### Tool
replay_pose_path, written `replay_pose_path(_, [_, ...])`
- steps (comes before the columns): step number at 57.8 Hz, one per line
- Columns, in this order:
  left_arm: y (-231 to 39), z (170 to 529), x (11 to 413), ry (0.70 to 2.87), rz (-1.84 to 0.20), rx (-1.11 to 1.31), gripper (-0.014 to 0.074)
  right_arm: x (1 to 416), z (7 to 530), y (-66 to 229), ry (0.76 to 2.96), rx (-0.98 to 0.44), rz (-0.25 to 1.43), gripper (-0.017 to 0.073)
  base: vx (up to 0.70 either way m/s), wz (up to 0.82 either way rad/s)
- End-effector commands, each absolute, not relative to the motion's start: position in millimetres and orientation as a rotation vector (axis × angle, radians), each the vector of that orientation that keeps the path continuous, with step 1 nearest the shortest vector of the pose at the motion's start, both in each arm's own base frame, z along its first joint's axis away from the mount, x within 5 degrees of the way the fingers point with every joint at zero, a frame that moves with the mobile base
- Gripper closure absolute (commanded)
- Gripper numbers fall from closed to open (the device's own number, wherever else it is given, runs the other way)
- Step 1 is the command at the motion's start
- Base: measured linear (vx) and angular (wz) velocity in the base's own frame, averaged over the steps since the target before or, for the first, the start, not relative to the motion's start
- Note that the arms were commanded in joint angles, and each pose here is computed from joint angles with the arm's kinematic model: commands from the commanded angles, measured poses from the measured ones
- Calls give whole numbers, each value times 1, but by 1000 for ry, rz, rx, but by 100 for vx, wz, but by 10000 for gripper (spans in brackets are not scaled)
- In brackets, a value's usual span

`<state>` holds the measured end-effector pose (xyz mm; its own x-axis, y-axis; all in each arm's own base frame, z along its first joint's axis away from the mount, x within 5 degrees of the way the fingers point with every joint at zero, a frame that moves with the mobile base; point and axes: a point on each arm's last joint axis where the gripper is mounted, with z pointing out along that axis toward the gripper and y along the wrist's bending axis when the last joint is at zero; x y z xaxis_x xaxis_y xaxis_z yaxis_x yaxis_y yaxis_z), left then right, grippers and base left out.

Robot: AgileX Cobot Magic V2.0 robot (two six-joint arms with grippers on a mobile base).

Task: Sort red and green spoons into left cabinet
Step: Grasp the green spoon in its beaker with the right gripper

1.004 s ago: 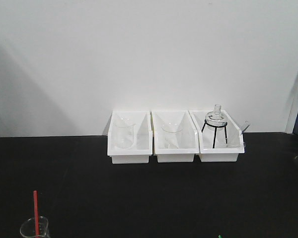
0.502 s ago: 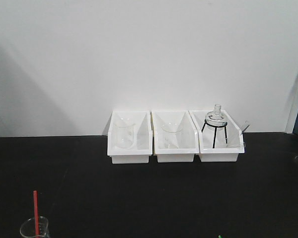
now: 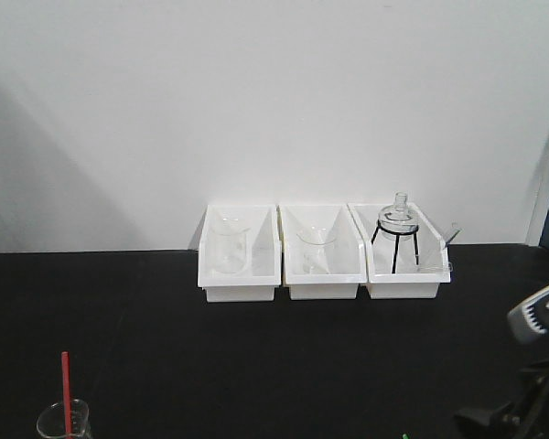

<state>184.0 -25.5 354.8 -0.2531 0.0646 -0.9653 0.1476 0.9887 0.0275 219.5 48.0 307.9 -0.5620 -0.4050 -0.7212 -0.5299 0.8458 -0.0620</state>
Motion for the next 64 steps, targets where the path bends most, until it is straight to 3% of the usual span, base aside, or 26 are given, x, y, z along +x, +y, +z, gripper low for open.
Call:
replay_pose_path(1, [-26, 371, 187, 1754, -92, 139, 11, 234, 312, 57, 2139, -756, 269, -15, 0, 0])
replay_pose_path(22, [-26, 366, 187, 1803, -91, 144, 11, 276, 257, 64, 2225, -880, 322, -15, 0, 0])
replay_pose_path(44, [-26, 366, 187, 1803, -91, 144, 11, 303, 209, 72, 2286, -834, 447, 7, 0, 0])
replay_pose_path(64, [-26, 366, 187, 1807, -91, 144, 11, 313, 187, 71, 2325, -806, 436, 75, 0, 0])
